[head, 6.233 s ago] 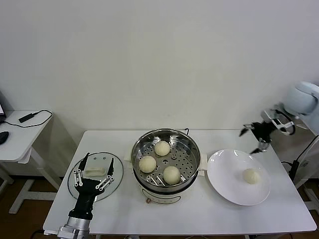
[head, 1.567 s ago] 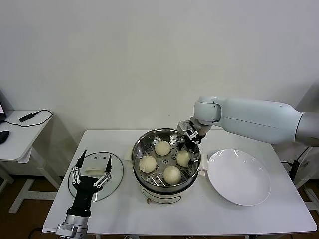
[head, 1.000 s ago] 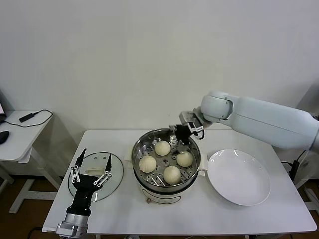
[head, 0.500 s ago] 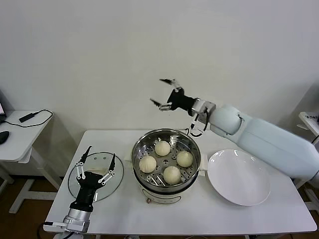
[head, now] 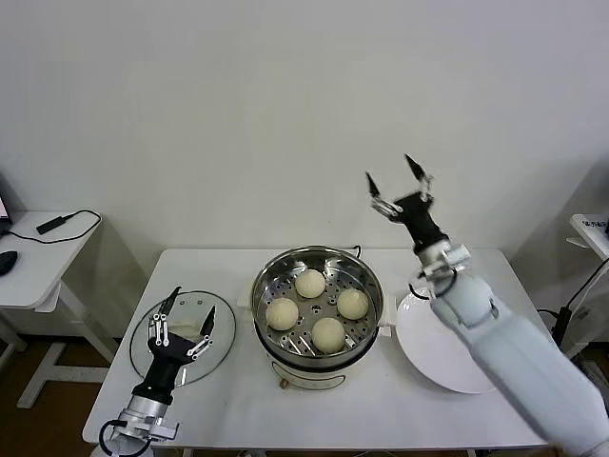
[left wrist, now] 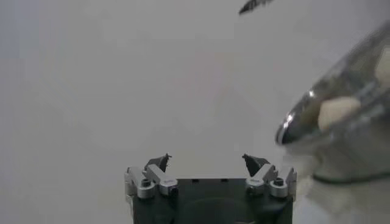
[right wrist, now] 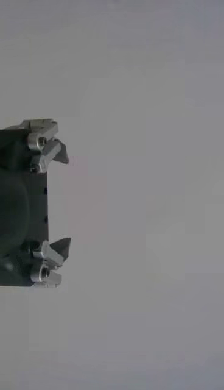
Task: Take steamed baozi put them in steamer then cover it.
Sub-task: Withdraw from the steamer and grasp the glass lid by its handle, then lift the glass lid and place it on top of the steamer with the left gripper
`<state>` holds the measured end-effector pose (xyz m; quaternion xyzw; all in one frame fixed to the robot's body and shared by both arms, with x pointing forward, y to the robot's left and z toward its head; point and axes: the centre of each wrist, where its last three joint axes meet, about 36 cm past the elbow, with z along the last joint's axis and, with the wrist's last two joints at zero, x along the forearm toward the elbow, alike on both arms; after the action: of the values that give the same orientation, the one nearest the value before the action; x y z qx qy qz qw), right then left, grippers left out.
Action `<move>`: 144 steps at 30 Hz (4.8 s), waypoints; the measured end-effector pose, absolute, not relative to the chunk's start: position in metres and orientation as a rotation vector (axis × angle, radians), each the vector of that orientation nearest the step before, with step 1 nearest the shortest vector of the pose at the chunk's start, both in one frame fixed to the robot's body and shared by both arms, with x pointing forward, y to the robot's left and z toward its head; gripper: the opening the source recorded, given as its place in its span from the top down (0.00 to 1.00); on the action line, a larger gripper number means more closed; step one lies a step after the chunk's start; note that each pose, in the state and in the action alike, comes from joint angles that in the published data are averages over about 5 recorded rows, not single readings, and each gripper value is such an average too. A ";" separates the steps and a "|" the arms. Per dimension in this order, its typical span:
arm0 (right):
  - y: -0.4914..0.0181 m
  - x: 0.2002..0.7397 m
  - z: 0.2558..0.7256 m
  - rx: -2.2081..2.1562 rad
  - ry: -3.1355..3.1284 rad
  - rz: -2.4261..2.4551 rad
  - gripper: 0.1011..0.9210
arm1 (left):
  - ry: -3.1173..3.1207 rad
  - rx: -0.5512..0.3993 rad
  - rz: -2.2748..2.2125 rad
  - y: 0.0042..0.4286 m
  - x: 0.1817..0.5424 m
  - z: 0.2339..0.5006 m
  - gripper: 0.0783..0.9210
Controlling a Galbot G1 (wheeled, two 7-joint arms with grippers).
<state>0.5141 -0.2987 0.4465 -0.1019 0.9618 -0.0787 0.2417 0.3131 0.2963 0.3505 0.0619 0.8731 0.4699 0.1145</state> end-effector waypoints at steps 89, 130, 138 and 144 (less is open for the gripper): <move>-0.363 0.342 0.314 0.185 2.860 -0.110 0.12 | 2.134 0.160 2.350 0.354 0.393 0.241 0.79; -0.341 0.357 0.294 0.159 2.885 -0.121 0.12 | 2.221 -0.080 1.902 0.209 0.363 0.473 0.86; -0.336 0.361 0.288 0.170 2.893 -0.114 0.12 | 2.239 0.041 1.851 0.144 0.356 0.483 0.86; -0.333 0.367 0.291 0.187 2.899 -0.104 0.12 | 2.225 0.112 1.848 0.104 0.353 0.484 0.86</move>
<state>0.3671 -0.3328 0.2907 0.0638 0.9904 -0.0357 0.1172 0.3526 0.1042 0.4841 0.0386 0.7629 0.6335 0.1233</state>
